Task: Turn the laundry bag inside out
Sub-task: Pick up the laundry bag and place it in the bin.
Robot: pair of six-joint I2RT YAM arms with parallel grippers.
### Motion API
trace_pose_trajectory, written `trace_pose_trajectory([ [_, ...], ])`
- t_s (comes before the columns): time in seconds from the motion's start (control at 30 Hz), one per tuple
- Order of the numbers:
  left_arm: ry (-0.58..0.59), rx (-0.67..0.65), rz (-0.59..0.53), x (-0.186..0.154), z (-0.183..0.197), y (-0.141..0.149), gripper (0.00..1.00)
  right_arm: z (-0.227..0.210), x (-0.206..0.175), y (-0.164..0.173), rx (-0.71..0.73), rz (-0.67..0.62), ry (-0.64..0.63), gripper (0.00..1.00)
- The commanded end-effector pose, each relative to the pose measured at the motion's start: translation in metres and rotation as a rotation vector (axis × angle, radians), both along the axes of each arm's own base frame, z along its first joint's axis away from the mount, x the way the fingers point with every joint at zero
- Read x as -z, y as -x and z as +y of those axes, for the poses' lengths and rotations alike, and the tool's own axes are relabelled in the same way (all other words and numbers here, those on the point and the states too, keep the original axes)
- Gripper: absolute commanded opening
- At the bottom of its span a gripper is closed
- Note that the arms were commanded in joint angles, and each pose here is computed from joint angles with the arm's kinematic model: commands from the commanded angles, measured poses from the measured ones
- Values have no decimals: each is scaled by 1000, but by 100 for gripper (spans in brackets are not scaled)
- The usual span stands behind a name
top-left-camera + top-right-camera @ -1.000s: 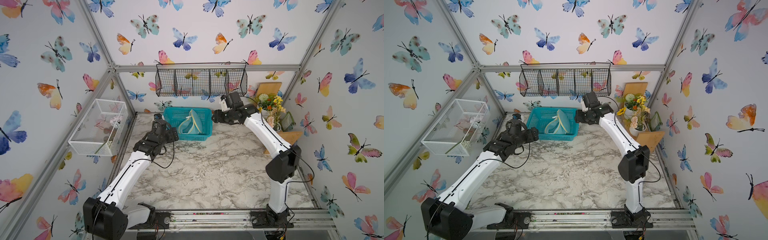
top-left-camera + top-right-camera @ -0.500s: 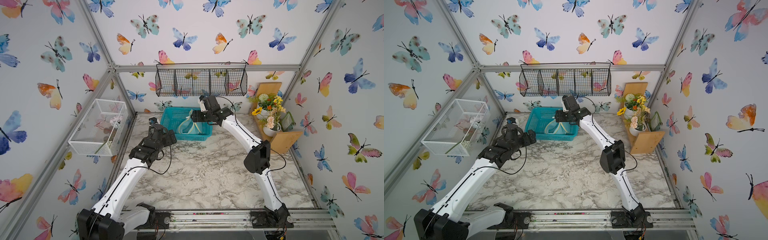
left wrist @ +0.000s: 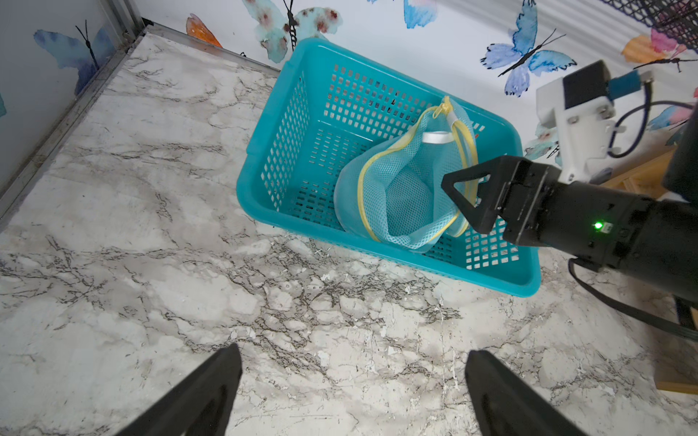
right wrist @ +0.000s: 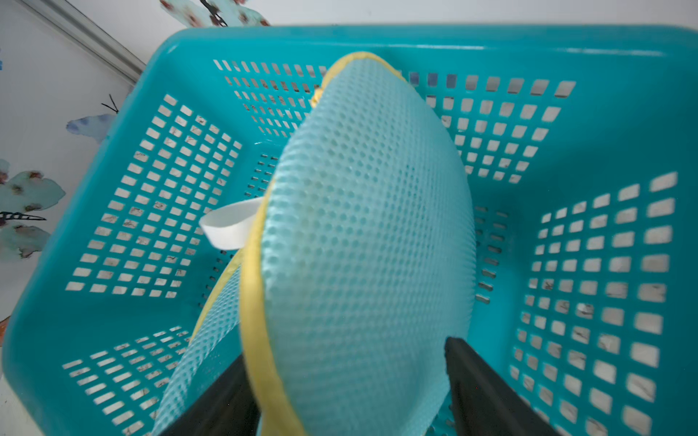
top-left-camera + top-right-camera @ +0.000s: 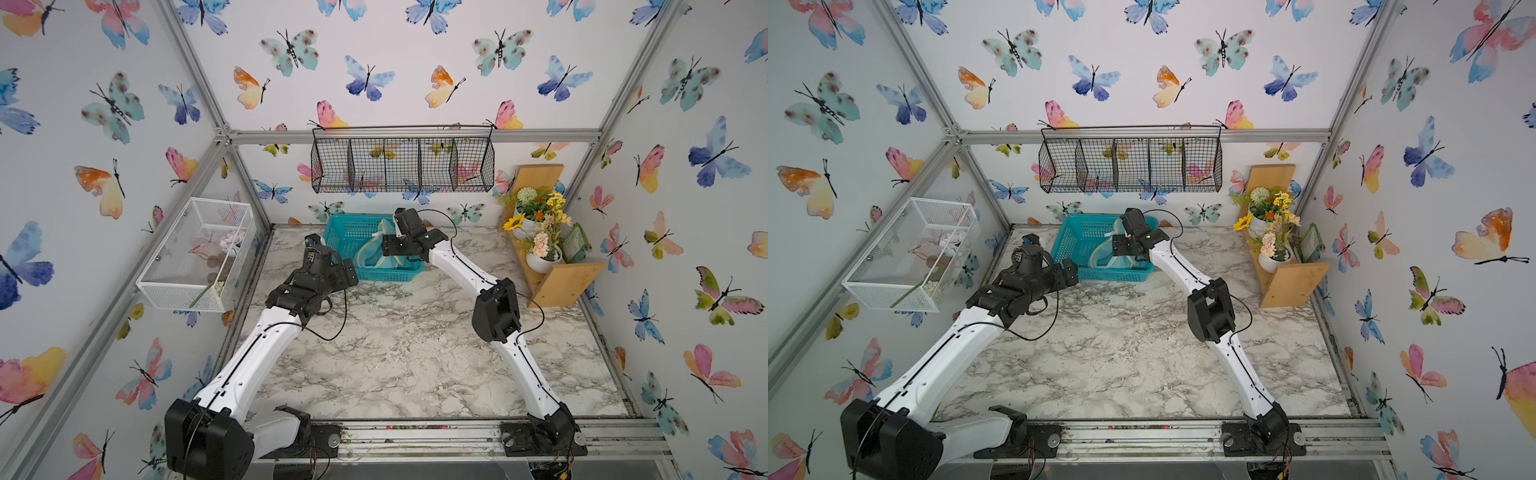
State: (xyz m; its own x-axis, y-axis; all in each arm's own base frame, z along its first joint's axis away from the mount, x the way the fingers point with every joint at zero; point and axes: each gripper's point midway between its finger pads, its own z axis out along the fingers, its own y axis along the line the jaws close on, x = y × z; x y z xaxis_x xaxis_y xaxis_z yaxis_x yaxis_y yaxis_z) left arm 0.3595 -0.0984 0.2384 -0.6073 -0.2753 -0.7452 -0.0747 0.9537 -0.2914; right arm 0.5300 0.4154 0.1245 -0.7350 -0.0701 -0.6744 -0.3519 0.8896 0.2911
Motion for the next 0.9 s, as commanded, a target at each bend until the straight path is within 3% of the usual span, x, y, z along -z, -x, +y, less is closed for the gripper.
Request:
trace_pose_trajectory([
  [0.0,16,33,-9,-8,-6,-3,99,11,-10,-9,8,-42,-64,73],
  [0.17,23,33,-6,-8,-7,-3,99,20,-2,-8,-14,-15,-117,66],
  [0.3,22,31,-19,-14,-6,-2,99,12,-14,-10,-16,-17,-142,36],
  [0.43,16,20,-65,-30,-3,-3,99,-16,-59,-7,-7,-65,-155,9],
  [0.63,64,65,-151,-69,-11,-3,99,-46,-149,36,-110,-159,-148,3],
  [0.87,185,171,-217,-104,-37,-4,99,-81,-184,95,-194,-138,-73,3],
])
